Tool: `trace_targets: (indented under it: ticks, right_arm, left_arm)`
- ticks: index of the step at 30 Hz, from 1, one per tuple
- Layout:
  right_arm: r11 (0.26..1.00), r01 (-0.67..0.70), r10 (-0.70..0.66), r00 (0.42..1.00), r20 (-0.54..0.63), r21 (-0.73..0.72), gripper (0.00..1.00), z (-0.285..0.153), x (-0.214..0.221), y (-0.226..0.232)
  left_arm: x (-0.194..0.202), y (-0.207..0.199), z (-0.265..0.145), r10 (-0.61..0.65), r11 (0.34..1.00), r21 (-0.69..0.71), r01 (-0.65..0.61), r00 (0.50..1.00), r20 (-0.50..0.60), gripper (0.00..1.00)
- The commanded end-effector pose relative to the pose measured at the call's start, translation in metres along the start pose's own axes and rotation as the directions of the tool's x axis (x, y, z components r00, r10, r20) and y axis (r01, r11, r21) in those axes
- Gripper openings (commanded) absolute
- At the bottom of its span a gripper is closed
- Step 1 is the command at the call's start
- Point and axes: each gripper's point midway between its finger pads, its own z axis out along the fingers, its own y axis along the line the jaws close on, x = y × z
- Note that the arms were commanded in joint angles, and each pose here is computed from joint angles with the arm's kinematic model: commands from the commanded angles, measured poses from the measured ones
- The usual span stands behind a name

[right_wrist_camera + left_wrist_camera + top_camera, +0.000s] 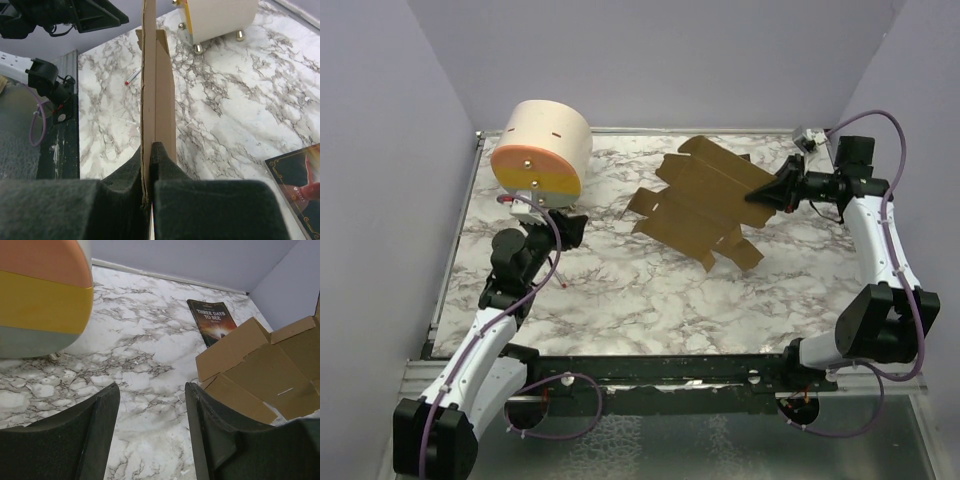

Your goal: Fold the paper box

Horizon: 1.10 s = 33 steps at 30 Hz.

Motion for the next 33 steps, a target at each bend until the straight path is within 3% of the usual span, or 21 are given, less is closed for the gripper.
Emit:
trace_targets:
  ticks: [1, 13, 24, 33]
  right_arm:
    - [1.000, 0.019, -0.020, 0.997, -0.078, -0.010, 0.01, 0.007, 0.014, 0.007]
    - [0.994, 0.089, -0.066, 0.957, -0.282, 0.070, 0.01, 0.040, 0.054, -0.028]
    - [0.999, 0.032, -0.040, 0.951, -0.306, -0.033, 0.01, 0.059, 0.082, 0.000]
    - [0.994, 0.107, -0.108, 0.944, -0.312, -0.021, 0.01, 0.061, 0.080, -0.003]
  left_arm:
    - [-0.003, -0.011, -0.003, 0.020, 0.996, 0.083, -0.024, 0.999, 0.049, 0.56]
    - [0.024, -0.007, -0.009, -0.027, 0.991, 0.134, 0.017, 0.997, 0.073, 0.49]
    - [0.056, -0.002, -0.009, -0.108, 0.982, 0.157, 0.103, 0.994, 0.022, 0.50]
    - [0.072, -0.015, -0.001, -0.117, 0.970, 0.206, 0.131, 0.990, -0.080, 0.56]
